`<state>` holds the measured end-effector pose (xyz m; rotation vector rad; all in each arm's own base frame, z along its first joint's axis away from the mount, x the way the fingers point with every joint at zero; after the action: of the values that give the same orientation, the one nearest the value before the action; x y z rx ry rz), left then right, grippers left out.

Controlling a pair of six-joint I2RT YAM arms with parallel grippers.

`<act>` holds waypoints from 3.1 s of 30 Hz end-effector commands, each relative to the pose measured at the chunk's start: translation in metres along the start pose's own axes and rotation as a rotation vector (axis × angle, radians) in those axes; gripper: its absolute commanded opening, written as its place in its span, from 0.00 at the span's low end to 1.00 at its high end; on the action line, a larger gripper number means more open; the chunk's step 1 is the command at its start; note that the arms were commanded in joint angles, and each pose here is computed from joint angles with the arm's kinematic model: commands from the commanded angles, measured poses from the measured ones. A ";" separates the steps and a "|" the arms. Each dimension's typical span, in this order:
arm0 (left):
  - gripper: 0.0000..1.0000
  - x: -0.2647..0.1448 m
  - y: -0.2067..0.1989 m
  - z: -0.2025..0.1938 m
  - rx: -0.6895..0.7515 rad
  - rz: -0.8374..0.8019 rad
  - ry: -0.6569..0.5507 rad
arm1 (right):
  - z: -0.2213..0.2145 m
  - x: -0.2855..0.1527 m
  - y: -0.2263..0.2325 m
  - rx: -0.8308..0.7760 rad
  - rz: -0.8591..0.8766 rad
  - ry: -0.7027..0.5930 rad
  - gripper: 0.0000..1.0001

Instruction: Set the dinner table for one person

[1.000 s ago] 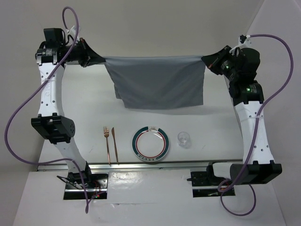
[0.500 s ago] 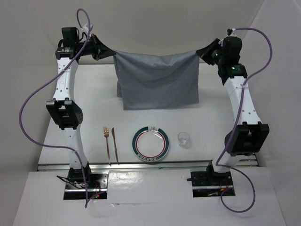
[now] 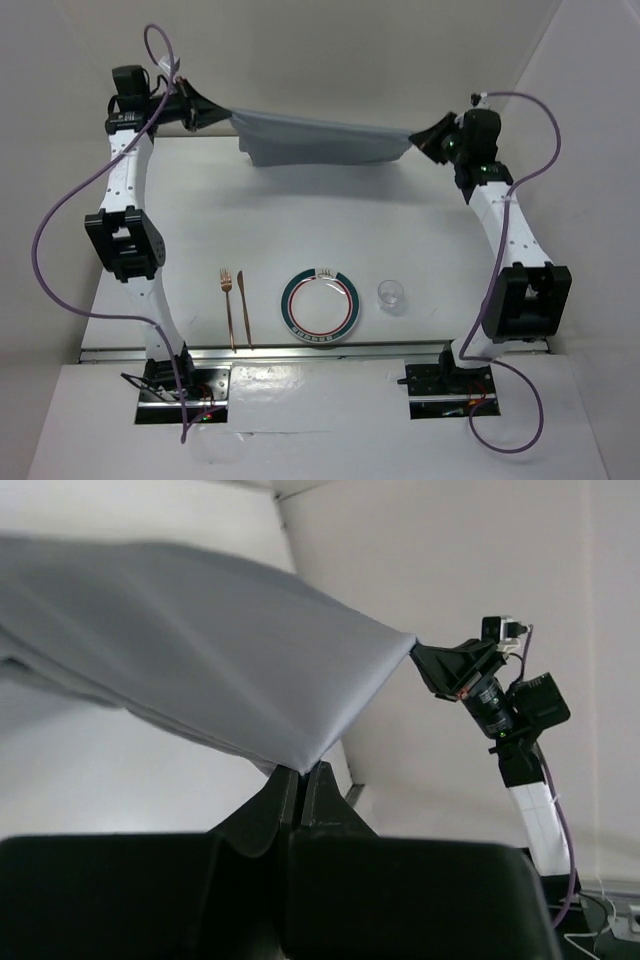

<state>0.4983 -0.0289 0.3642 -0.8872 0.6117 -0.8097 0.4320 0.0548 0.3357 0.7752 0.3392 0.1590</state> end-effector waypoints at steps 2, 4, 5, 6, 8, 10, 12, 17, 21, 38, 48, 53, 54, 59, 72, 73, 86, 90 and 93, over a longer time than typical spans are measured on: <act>0.00 -0.016 0.019 -0.076 0.019 0.144 0.141 | -0.045 -0.027 -0.032 0.009 -0.033 0.069 0.00; 0.00 -0.022 0.025 -0.116 -0.001 0.201 0.203 | -0.090 -0.042 -0.064 0.043 -0.093 0.163 0.00; 0.06 -0.027 0.060 -0.151 -0.084 0.309 0.255 | -0.106 -0.048 -0.078 0.038 -0.130 0.208 0.06; 0.26 -0.033 0.071 -0.170 -0.144 0.361 0.291 | -0.137 -0.056 -0.100 0.064 -0.175 0.298 0.21; 0.53 -0.041 0.097 -0.203 -0.224 0.504 0.357 | -0.161 -0.072 -0.117 0.079 -0.241 0.380 0.61; 0.70 -0.053 0.115 -0.212 -0.315 0.592 0.389 | -0.178 -0.087 -0.131 0.096 -0.313 0.419 0.64; 0.74 -0.060 0.120 -0.198 -0.310 0.675 0.351 | -0.175 -0.091 -0.134 0.078 -0.346 0.401 0.69; 0.76 -0.059 0.111 -0.163 -0.251 0.756 0.249 | -0.144 -0.078 -0.121 0.035 -0.345 0.331 0.67; 0.60 -0.042 0.114 -0.133 -0.193 0.792 0.206 | -0.123 -0.053 -0.112 0.010 -0.327 0.315 0.42; 0.66 0.035 0.196 -0.085 -0.167 0.838 0.128 | -0.095 0.163 -0.125 -0.098 -0.238 0.423 0.23; 0.67 0.057 0.240 -0.076 -0.177 0.834 0.066 | -0.102 0.212 -0.140 -0.122 -0.220 0.404 0.50; 0.68 0.070 0.252 -0.078 -0.177 0.814 0.066 | -0.111 0.225 -0.149 -0.115 -0.206 0.420 0.50; 0.68 0.072 0.256 -0.080 -0.189 0.805 0.068 | -0.116 0.227 -0.153 -0.110 -0.203 0.434 0.50; 0.57 0.078 0.263 -0.088 -0.217 0.755 0.091 | -0.119 0.224 -0.152 -0.106 -0.181 0.442 0.43; 0.00 0.083 0.236 -0.072 -0.195 0.651 0.056 | -0.096 0.215 -0.120 -0.124 -0.089 0.397 0.00; 0.00 0.081 0.224 -0.068 -0.183 0.636 0.049 | -0.091 0.214 -0.119 -0.134 -0.103 0.370 0.00; 0.00 0.072 0.157 -0.047 -0.075 0.541 0.008 | -0.043 0.168 -0.092 -0.128 -0.189 0.140 0.00; 0.00 0.089 0.149 -0.051 -0.048 0.495 0.030 | -0.046 0.162 -0.096 -0.118 -0.214 0.130 0.00; 0.00 0.105 0.162 -0.053 -0.079 0.464 0.040 | -0.043 0.162 -0.101 -0.104 -0.218 0.121 0.00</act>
<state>0.5648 -0.0612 0.1804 -0.7423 0.8788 -0.3132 0.5658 0.0658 0.1774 0.6085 0.6067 0.0436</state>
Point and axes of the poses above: each gripper's point midway between its finger pads, its own x axis out along the fingers, its own y axis along the line the jaws close on, z = x × y, the point moved 6 cm from there along -x, back along the fingers, and after that the axes turned 3 degrees about x, right-handed, at the moved point
